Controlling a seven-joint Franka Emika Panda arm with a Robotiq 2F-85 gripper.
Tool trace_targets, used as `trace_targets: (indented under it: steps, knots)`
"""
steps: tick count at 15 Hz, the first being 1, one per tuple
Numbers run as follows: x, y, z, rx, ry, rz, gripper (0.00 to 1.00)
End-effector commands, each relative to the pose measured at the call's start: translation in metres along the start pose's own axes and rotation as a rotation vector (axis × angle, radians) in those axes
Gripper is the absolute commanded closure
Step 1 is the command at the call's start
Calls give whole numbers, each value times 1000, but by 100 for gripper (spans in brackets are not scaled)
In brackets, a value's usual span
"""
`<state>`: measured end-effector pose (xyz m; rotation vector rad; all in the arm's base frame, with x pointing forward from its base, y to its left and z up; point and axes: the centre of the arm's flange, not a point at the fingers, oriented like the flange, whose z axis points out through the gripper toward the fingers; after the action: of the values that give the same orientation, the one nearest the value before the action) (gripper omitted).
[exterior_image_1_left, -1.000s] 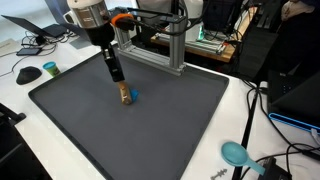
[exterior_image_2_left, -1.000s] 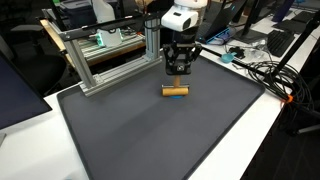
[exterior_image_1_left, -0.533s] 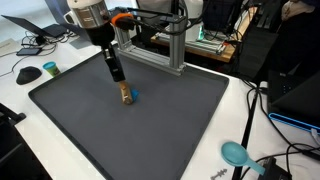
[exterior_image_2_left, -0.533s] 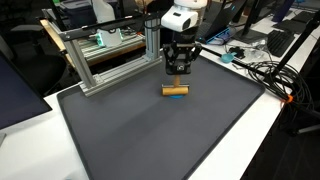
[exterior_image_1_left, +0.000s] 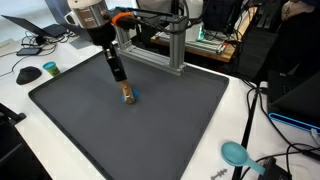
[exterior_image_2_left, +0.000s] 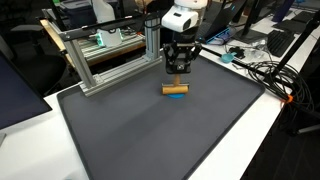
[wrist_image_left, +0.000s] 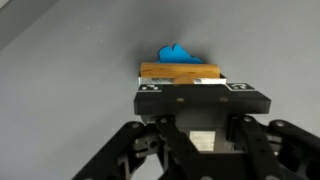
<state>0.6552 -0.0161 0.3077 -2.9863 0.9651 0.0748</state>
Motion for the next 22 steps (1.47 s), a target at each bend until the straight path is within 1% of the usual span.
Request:
trace_targets:
  steps: [1,15,20,22]
  knots:
    - [-6,-7,41,8,-96,-11,78]
    - [-9,-7,44,7,-124,-9,78]
    - [-16,-9,49,-2,-162,-10,78]
    - [-15,-8,46,-3,-155,-7,78]
